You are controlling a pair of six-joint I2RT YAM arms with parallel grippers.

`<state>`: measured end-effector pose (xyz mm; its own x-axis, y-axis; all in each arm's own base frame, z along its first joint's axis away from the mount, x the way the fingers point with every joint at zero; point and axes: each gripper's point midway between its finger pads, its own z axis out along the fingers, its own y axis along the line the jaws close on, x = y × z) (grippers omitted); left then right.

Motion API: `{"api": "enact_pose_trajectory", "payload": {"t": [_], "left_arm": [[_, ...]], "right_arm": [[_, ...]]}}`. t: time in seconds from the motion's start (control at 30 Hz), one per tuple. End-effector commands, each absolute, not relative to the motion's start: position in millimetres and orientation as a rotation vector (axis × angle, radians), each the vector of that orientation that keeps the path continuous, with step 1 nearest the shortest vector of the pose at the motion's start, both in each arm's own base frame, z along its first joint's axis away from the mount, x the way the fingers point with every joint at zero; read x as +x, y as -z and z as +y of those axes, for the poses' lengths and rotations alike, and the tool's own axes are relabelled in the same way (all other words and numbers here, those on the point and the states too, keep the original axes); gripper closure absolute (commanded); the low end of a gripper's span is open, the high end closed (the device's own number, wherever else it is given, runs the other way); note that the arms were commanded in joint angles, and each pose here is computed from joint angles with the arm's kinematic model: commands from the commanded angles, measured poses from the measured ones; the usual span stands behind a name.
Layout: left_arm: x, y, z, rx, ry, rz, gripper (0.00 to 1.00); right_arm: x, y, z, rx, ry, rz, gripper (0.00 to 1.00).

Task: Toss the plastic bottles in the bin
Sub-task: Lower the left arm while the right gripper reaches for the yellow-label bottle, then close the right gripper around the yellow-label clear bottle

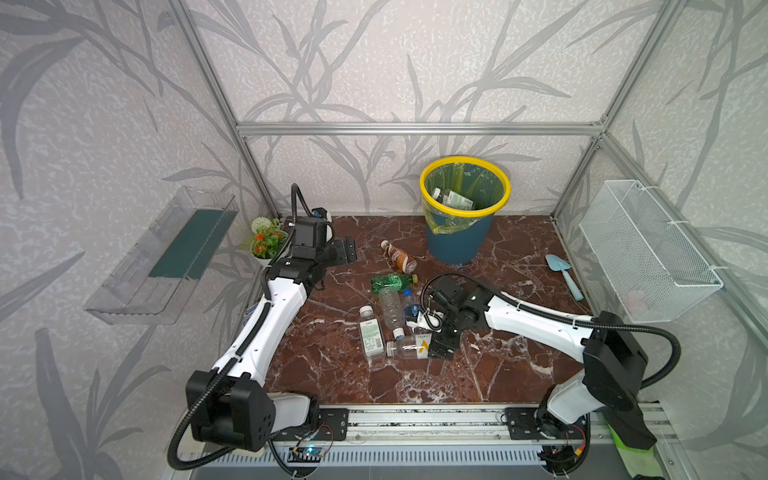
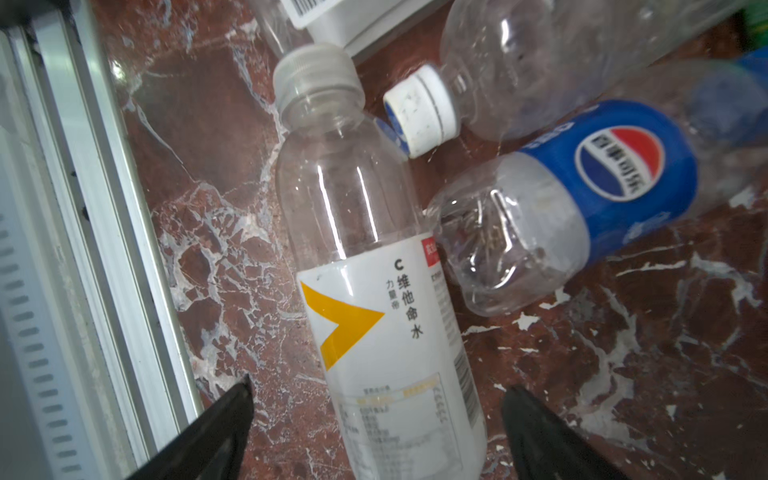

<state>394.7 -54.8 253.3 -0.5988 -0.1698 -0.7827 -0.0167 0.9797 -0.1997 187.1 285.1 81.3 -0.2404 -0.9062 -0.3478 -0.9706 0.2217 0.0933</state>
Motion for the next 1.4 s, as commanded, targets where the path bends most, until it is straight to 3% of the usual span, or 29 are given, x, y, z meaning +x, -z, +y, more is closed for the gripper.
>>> {"api": "enact_pose_trajectory", "payload": {"t": [0.0,0.73,1.37], "left_arm": [[397,-263,-54,-0.135,0.227,2.178,0.07],[397,-265,-53,-0.14,0.232,2.174,0.07],[395,-267,-52,-0.144,0.236,2.168,0.08]], "right_arm": [[187,-79,285,-1.863,-0.364,2.243,0.06],[186,-35,294,-1.952,-0.22,2.145,0.1],[185,-33,292,-1.925,-0.19,2.145,0.31]]}}
